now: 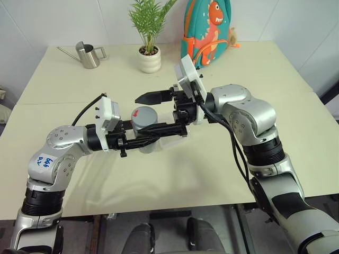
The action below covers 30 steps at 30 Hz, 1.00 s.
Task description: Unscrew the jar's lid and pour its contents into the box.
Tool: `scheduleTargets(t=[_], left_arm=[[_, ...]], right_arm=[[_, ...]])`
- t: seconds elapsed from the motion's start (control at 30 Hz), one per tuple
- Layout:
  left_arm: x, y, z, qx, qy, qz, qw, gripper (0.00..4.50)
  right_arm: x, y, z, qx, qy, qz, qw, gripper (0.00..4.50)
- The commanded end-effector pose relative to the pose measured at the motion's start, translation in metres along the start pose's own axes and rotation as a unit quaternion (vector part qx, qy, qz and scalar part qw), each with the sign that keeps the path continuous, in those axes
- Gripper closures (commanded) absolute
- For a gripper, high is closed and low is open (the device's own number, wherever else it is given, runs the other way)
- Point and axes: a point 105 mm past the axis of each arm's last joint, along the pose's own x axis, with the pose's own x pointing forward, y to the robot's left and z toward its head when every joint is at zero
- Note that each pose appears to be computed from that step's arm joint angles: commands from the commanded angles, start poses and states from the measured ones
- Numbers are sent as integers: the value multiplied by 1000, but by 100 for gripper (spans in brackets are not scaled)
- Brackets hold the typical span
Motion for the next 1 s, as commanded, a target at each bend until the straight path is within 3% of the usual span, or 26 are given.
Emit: scheduleTargets(t=[0.03, 0.13, 0.2, 0.4, 0.5, 0.57, 0.63, 0.73, 0.8, 0.87, 1.0], left_arm=[[0, -3, 11, 26, -16, -2, 1000, 257], [0, -3, 11, 26, -16, -2, 1000, 257], [-1, -4, 11, 26, -15, -1, 1000, 257], [-2, -5, 9, 25, -12, 0, 1000, 257], [-3, -6, 9, 25, -11, 2, 1000, 257], [-4, -6, 9, 26, -11, 5, 1000, 257], [-8, -6, 9, 24, -12, 14, 1000, 257], [-11, -5, 9, 21, -15, 23, 999, 257], [-12, -5, 9, 19, -17, 27, 999, 257], [-13, -4, 9, 17, -20, 29, 999, 257], [-12, -1, 9, 15, -24, 28, 999, 257]], right_arm=[[1, 1, 5, -15, -8, 2, 1000, 99], [0, 0, 7, -14, -15, -1, 1000, 194], [-1, -3, 13, -5, -35, -6, 999, 194], [-22, -4, 57, 101, -183, 10, 978, 194], [-37, -12, 58, 122, -202, -24, 971, 194], [-51, -23, 44, 109, -178, -82, 975, 194], [-82, -50, 12, 94, -137, -206, 964, 194], [-133, -73, -44, 29, -33, -348, 937, 194], [-172, -83, -74, 27, -6, -437, 899, 194], [-205, -83, -105, 28, 21, -501, 865, 194], [-232, -72, -147, 25, 74, -551, 831, 194]])
